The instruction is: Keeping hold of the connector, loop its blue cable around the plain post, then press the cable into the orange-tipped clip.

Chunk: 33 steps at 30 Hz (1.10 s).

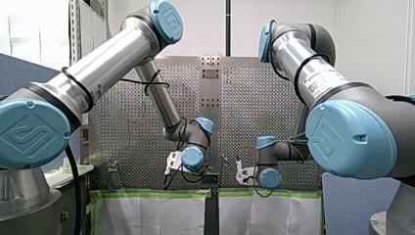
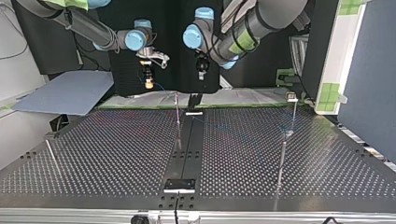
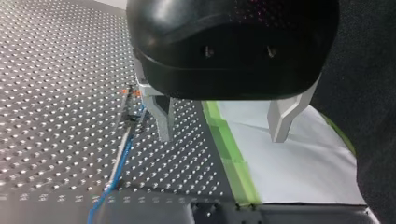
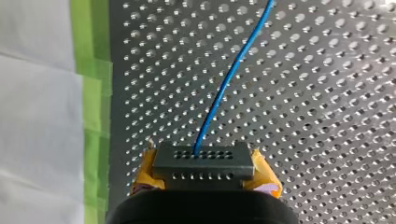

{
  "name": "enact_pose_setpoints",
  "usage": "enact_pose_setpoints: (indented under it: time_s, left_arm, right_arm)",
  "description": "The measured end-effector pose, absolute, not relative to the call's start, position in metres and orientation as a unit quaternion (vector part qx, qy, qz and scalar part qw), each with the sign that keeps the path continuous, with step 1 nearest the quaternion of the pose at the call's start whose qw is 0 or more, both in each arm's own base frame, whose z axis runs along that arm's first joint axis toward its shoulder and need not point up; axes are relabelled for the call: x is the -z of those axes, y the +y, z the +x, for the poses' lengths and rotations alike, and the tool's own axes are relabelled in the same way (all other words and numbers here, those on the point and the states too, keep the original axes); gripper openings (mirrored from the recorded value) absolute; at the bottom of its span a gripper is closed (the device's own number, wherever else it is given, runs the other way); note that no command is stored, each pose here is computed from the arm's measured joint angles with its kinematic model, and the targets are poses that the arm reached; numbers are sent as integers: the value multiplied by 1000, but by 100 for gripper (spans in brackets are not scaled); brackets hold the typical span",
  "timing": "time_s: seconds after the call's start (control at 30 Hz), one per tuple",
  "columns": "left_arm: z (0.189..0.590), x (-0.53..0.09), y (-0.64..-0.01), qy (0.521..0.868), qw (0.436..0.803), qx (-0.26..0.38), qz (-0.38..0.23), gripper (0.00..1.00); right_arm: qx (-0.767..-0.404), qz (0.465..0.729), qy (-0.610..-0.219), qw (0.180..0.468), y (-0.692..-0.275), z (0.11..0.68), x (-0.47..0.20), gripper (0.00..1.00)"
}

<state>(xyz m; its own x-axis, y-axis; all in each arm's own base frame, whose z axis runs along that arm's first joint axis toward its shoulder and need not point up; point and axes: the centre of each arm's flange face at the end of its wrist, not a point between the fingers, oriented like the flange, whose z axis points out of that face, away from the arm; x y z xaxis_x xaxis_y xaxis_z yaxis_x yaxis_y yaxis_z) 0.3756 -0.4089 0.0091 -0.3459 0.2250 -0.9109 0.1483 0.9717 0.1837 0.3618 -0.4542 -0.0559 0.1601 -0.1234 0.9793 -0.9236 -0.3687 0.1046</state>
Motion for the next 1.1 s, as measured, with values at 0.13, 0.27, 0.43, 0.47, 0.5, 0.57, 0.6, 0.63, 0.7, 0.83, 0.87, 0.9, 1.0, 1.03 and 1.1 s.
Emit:
enact_pose_setpoints:
  time_s: [0.13, 0.27, 0.43, 0.47, 0.5, 0.57, 0.6, 0.63, 0.7, 0.83, 0.87, 0.9, 1.0, 1.03, 1.1]
  left_arm:
    - [375, -18, -405, 820, 559, -40, 117, 100]
    - [373, -18, -402, 820, 559, -40, 118, 100]
    - [372, -17, -402, 820, 559, -38, 118, 100]
    - [372, -17, -402, 820, 559, -38, 119, 100]
    - [372, -17, -402, 820, 559, -37, 119, 100]
    - [373, -17, -402, 820, 559, -37, 121, 100]
    - [373, -17, -401, 820, 559, -37, 122, 100]
    - [374, -17, -401, 820, 558, -37, 123, 100]
    - [374, -17, -401, 820, 558, -36, 124, 100]
    - [374, -17, -401, 820, 557, -35, 126, 100]
    - [374, -17, -401, 820, 557, -34, 127, 100]
    - [374, -17, -402, 820, 557, -33, 127, 100]
    - [374, -17, -402, 820, 557, -32, 127, 100]
    - [375, -17, -402, 820, 557, -32, 127, 100]
    - [375, -17, -402, 820, 557, -32, 128, 100]
  right_arm:
    - [-512, 648, -405, 393, -464, 363, 52, 0]
    - [-513, 643, -408, 396, -472, 362, 49, 0]
    - [-517, 634, -410, 403, -478, 359, 48, 0]
    - [-518, 633, -411, 404, -478, 359, 47, 0]
    - [-518, 632, -411, 405, -479, 359, 47, 0]
    - [-519, 629, -412, 406, -480, 358, 47, 0]
    - [-519, 628, -414, 406, -482, 357, 48, 0]
    - [-518, 628, -416, 406, -484, 356, 50, 0]
    - [-514, 629, -421, 404, -487, 355, 57, 0]
    - [-506, 635, -426, 400, -487, 354, 75, 0]
    - [-504, 636, -427, 398, -487, 354, 79, 0]
    - [-502, 638, -427, 397, -487, 354, 83, 0]
    - [-494, 647, -428, 392, -484, 355, 93, 0]
    - [-491, 650, -428, 391, -483, 356, 96, 0]
    - [-489, 654, -427, 390, -481, 357, 98, 0]
